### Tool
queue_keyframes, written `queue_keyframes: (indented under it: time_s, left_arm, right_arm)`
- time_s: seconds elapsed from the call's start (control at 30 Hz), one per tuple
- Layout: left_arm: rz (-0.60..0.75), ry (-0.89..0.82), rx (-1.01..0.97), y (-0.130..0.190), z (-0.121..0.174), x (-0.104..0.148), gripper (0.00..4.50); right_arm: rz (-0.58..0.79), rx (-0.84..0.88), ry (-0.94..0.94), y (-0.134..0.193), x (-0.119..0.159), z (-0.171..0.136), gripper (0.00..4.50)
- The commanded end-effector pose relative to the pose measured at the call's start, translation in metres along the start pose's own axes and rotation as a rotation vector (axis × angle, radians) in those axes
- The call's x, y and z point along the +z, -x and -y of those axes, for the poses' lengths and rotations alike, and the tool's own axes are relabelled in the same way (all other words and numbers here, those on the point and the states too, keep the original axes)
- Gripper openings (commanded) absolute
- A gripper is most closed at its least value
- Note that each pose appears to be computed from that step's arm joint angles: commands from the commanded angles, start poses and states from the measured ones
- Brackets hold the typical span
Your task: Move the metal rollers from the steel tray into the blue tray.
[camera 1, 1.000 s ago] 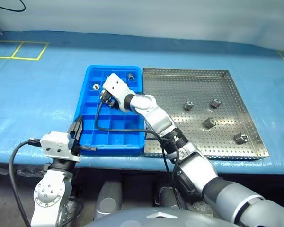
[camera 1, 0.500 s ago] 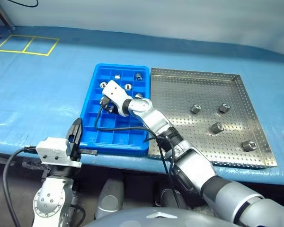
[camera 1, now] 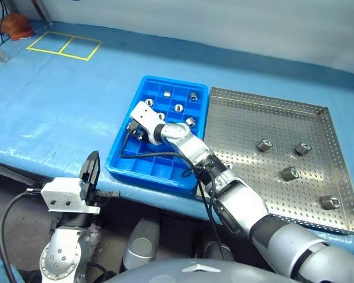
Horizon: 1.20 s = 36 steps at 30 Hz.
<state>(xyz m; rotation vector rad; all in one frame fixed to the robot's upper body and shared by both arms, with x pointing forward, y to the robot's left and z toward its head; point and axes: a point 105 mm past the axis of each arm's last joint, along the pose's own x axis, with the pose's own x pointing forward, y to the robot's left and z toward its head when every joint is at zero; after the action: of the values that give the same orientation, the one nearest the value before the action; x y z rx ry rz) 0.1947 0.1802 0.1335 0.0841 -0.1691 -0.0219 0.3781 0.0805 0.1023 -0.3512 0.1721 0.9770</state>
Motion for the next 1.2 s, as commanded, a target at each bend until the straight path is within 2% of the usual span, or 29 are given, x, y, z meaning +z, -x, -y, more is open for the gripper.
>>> queue_keyframes:
  time_s: [0.03,0.13,0.23,0.37,0.53,0.63,0.7,0.77,0.93,1.07,1.2]
  left_arm:
    - [0.075,-0.008,-0.011,-0.002,0.003,0.017,0.0]
    - [0.083,-0.004,-0.031,-0.005,0.005,0.018,0.0]
    - [0.098,-0.004,-0.058,-0.009,0.006,0.021,0.0]
    - [0.114,-0.014,-0.12,-0.015,0.003,0.027,0.0]
    - [0.122,-0.045,-0.195,-0.032,-0.003,0.032,0.0]
    - [0.126,-0.019,-0.184,-0.049,-0.01,0.033,0.0]
    - [0.103,-0.046,-0.191,-0.053,-0.013,0.029,0.0]
    - [0.065,-0.038,-0.224,-0.072,-0.008,0.02,0.0]
    - [0.01,-0.036,-0.387,-0.113,0.028,0.016,0.0]
    - [-0.037,-0.063,-0.608,-0.129,0.062,0.016,0.0]
    - [-0.158,-0.126,-0.916,-0.133,0.097,0.009,0.0]
  right_arm:
    - [0.1,0.051,0.003,-0.013,0.038,-0.023,3.44]
    - [0.108,0.029,0.0,-0.011,0.04,-0.017,4.42]
    - [0.148,0.014,0.003,-0.003,0.048,-0.009,4.47]
    - [0.258,0.023,0.04,0.025,0.07,-0.003,4.47]
    - [0.318,-0.113,0.071,0.081,0.08,0.028,4.47]
    - [0.269,-0.248,0.067,0.111,0.066,0.049,4.47]
    - [0.236,-0.315,0.037,0.115,0.06,0.054,4.47]
    - [0.173,-0.391,0.002,0.136,0.038,0.067,4.47]
    - [0.013,-0.491,-0.059,0.181,-0.009,0.071,4.47]
    - [-0.031,-0.522,-0.097,0.204,-0.023,0.062,4.47]
    - [-0.084,-0.51,-0.111,0.219,-0.036,0.047,4.47]
